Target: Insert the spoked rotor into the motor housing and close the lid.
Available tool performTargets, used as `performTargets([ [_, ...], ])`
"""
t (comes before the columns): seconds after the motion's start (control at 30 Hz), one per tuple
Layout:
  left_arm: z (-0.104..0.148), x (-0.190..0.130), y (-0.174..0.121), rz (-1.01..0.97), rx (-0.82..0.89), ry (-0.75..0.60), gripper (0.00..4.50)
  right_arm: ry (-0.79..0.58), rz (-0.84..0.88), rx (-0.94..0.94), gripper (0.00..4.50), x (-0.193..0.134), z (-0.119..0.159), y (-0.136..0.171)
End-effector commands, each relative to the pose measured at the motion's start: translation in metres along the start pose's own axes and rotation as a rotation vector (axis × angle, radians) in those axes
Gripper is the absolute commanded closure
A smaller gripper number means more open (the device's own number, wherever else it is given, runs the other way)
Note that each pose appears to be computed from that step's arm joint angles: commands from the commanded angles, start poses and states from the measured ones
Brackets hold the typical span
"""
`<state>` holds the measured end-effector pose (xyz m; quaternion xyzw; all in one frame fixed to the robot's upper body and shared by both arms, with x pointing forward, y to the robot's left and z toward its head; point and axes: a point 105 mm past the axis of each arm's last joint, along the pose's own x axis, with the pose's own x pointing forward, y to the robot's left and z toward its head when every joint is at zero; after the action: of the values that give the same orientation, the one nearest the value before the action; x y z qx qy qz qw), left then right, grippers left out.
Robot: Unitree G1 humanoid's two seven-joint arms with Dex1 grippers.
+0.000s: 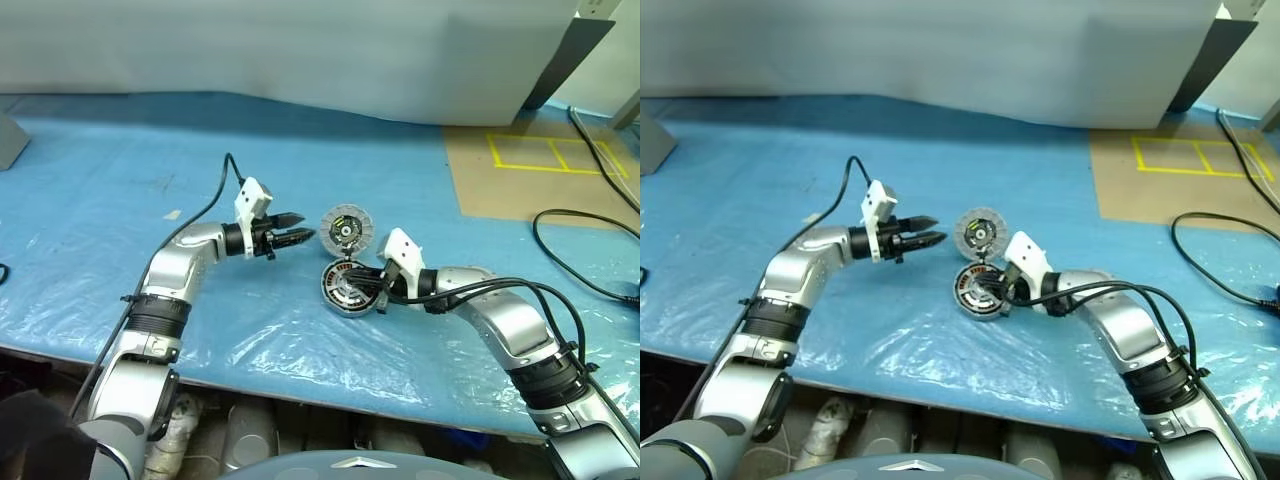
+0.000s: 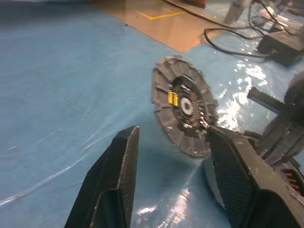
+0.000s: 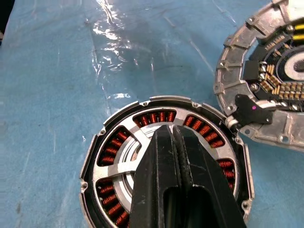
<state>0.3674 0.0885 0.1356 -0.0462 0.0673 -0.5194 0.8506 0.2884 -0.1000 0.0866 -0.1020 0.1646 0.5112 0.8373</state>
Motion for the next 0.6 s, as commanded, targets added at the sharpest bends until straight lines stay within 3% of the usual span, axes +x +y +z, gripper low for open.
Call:
performTargets([
  [0.03, 0.036, 0.004, 0.014, 0.039, -0.088, -0.144, 2.13, -0.073, 0.04, 0.067, 4.5, -0.013, 0.018, 0.008],
  [0.2, 0.031, 0.024, 0.029, 0.065, -0.209, -0.138, 2.13, -0.093, -0.021, 0.05, 4.5, -0.033, 0.033, 0.009],
  [0.3, 0.016, 0.038, 0.039, 0.117, -0.247, -0.104, 2.69, -0.093, -0.074, 0.067, 4.5, -0.041, 0.034, 0.007],
  [0.47, -0.009, 0.056, 0.045, 0.2, -0.297, -0.048, 4.44, -0.071, -0.133, 0.09, 4.5, -0.052, 0.027, 0.009],
  [0.6, -0.016, 0.074, 0.02, 0.046, -0.318, -0.003, 4.48, -0.049, -0.159, 0.104, 4.5, -0.058, 0.022, 0.014],
])
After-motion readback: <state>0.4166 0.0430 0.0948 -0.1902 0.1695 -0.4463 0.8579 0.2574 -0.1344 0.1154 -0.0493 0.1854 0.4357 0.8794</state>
